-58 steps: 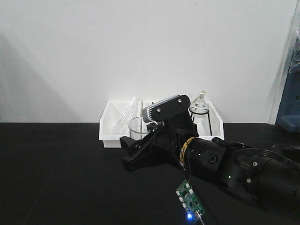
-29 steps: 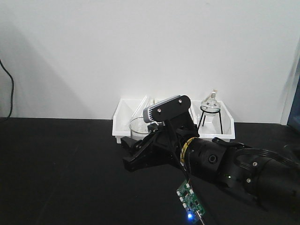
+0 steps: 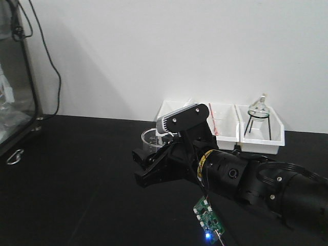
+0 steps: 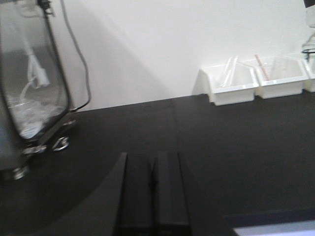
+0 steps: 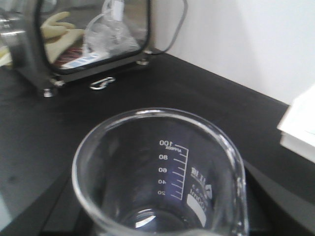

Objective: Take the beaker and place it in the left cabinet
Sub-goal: 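Hold the beaker in the right gripper while the base drives to the cabinet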

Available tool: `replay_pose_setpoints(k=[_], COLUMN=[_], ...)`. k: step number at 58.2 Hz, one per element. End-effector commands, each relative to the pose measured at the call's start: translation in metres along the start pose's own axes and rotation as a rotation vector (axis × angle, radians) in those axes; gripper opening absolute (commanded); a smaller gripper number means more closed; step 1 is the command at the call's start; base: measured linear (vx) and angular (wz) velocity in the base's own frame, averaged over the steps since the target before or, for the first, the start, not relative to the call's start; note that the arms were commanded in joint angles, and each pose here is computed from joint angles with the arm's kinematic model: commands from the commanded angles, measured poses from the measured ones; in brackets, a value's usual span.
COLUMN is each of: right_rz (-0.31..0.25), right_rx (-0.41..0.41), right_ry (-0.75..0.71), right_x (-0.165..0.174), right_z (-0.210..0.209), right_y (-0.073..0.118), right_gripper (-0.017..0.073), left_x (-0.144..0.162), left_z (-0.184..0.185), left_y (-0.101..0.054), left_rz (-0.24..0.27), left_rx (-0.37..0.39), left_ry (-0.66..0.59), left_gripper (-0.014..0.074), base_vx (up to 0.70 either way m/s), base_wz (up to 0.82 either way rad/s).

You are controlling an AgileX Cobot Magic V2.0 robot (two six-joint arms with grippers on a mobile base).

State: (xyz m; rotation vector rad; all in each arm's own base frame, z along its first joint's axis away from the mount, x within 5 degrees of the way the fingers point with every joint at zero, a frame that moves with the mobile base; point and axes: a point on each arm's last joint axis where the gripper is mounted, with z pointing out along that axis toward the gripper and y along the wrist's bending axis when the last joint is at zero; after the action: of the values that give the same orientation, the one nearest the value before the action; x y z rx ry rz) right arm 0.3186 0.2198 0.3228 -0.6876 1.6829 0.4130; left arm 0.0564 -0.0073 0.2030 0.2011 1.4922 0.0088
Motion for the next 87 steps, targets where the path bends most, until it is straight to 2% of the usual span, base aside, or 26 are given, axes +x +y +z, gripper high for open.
replay_pose_setpoints(k=[1, 55, 87], right_rz=[-0.001, -0.001, -0.001], right_rx=[-0.027, -0.025, -0.025], right_ry=[-0.121, -0.119, -0.119], right_x=[-0.0282, -0.0281, -0.0281], right_z=[-0.0122, -0.0122, -0.0122], right_y=[0.0010, 0.0008, 0.0008], right_gripper=[-0.0009, -0.0009, -0.0009], left_x=[-0.0026, -0.0026, -0.0026], left_z=[-0.0013, -0.0013, -0.0013], left_y=[0.0000, 0.0000, 0.0000], left_rz=[-0.006, -0.006, -0.006], left_rx=[-0.007, -0.007, -0.007], left_ry=[-0.077, -0.077, -0.077], left_gripper=[0.0001, 0.0001, 0.0001], base_vx=[-0.17, -0.14, -0.01], base_wz=[0.43, 0.60, 0.53])
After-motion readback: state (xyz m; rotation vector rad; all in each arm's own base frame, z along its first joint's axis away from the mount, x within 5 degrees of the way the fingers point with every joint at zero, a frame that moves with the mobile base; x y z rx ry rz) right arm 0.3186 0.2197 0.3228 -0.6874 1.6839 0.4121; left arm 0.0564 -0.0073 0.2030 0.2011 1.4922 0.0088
